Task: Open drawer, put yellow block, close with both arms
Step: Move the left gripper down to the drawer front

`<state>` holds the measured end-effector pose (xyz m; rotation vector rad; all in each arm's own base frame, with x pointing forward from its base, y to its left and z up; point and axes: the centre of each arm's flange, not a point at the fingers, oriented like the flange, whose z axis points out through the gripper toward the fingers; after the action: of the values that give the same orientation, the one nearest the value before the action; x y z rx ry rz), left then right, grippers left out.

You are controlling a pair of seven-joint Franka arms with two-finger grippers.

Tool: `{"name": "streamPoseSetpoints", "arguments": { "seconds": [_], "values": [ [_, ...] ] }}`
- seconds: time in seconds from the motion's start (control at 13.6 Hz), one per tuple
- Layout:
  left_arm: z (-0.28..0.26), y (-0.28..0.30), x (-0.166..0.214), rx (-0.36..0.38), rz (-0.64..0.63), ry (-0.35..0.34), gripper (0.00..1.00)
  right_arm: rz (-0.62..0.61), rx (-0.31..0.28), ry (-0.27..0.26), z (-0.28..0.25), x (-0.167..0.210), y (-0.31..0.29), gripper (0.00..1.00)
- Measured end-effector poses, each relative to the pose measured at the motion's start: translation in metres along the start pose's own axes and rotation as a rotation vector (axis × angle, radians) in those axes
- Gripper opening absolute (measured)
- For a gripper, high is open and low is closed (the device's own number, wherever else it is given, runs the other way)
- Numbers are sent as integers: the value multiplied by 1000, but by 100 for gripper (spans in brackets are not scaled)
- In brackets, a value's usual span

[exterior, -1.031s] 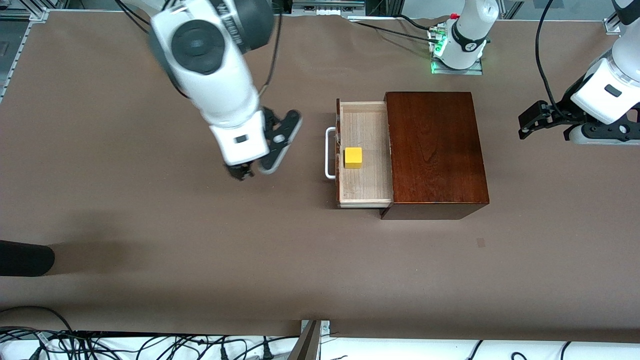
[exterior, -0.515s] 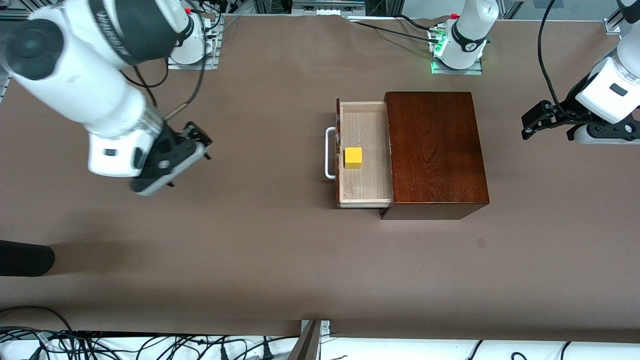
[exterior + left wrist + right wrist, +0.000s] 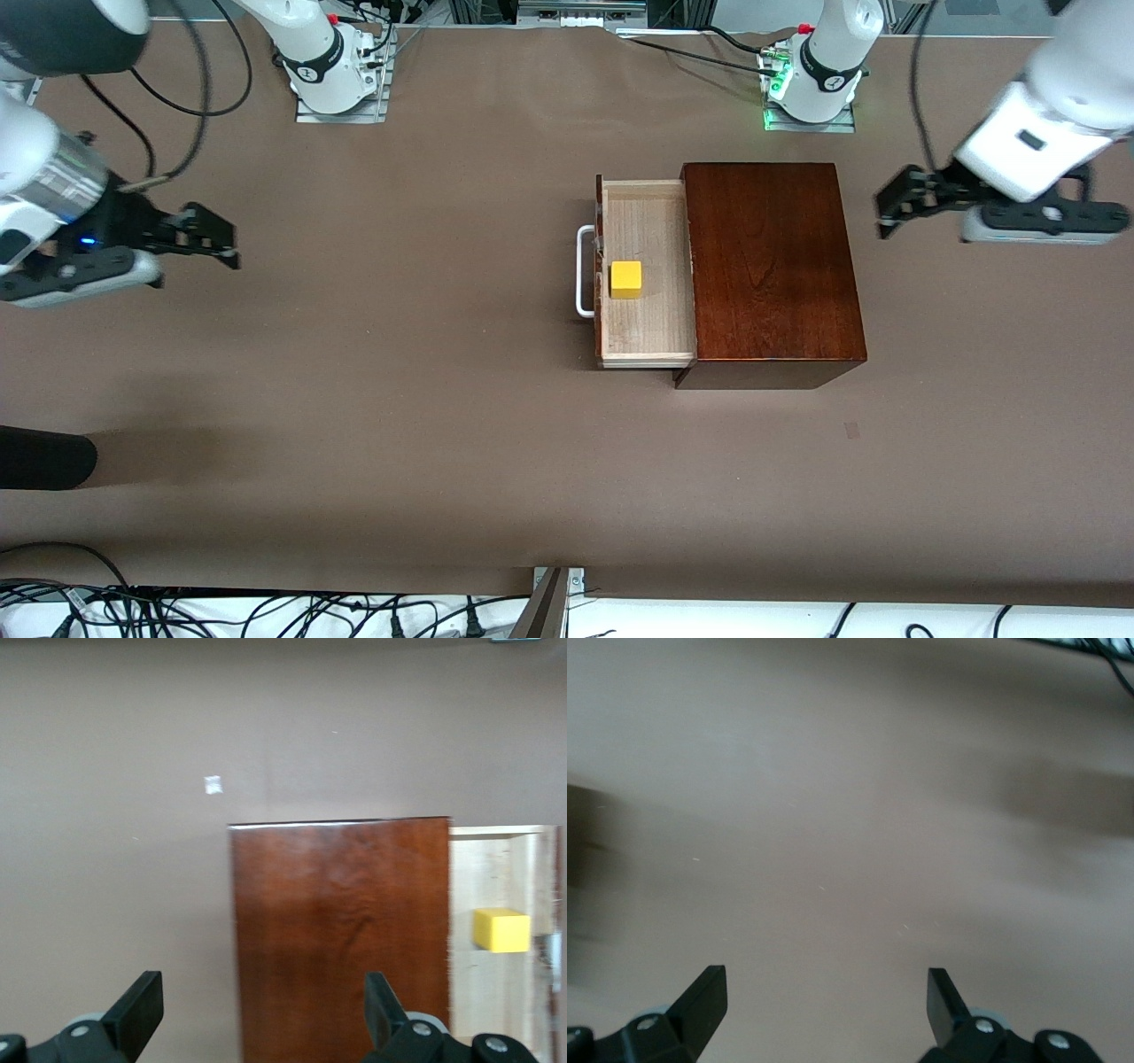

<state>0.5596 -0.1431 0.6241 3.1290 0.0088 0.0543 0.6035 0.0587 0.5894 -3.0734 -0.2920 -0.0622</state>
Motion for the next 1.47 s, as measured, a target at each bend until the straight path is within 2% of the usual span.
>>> {"name": "streamPoseSetpoints", "arguments": {
  "seconds": [0.22, 0.44, 1.03, 1.47],
  "values": [
    [13, 68, -12, -16, -70, -30, 100, 84, -20, -31, 1, -23, 48, 100],
    [28, 130, -30, -16, -160, -61, 100, 126, -27, -57, -5, -39, 68, 100],
    [97, 306, -83, 27, -434, -143, 100, 137, -50, -88, 7, -41, 73, 100],
    [183, 404, -100, -14, -666, -146, 100, 138, -50, -101, 14, -38, 74, 100]
  ]
}}
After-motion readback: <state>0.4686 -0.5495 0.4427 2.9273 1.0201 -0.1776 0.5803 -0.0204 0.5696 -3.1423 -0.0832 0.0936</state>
